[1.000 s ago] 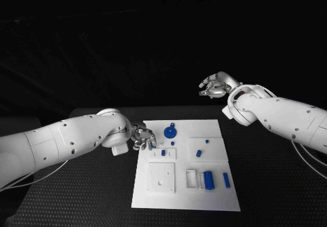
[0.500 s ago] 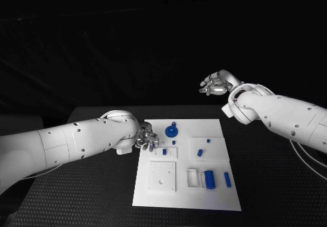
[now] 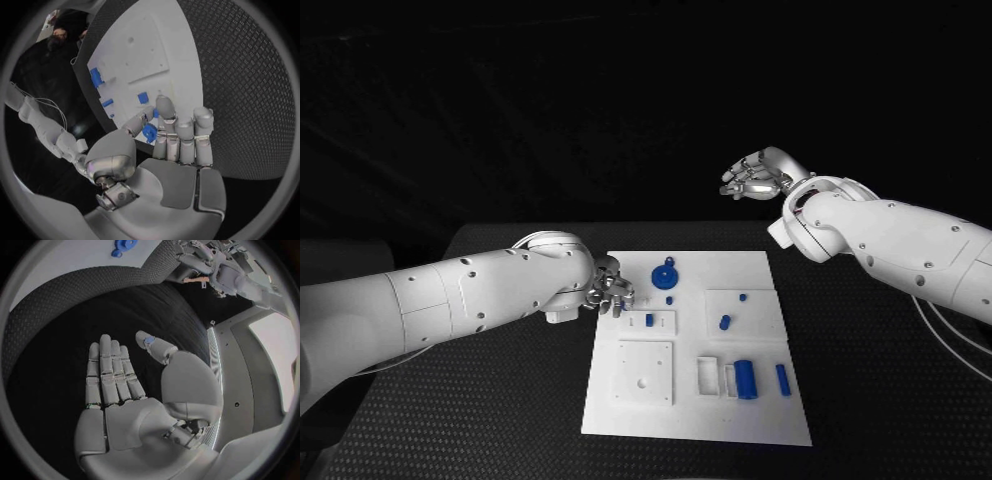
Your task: Assemble the parts on the task board
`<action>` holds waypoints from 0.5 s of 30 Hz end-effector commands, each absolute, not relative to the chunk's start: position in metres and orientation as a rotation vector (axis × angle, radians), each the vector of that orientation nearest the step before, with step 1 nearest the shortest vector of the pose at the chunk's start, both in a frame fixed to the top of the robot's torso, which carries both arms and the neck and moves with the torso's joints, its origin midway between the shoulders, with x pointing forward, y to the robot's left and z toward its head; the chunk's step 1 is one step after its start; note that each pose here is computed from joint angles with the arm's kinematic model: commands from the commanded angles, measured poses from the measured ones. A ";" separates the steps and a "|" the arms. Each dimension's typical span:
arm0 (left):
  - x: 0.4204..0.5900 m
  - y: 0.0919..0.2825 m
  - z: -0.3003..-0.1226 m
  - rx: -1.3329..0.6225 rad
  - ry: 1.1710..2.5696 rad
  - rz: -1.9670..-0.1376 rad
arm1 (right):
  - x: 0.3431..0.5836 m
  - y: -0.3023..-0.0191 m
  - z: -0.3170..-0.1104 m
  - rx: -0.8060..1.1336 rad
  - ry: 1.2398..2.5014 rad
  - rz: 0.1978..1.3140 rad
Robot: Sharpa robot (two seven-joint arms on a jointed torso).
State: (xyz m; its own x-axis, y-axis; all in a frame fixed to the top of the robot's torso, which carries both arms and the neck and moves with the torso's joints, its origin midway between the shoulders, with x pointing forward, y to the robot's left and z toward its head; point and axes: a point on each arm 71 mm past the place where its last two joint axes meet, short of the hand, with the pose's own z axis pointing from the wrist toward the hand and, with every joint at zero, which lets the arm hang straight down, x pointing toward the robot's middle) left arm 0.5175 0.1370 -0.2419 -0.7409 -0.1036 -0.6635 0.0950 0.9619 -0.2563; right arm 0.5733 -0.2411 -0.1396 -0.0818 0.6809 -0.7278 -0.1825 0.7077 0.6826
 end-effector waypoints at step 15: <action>0.515 0.129 -0.252 -0.142 2.655 -0.511 | 0.573 -0.235 -0.140 0.413 1.505 0.782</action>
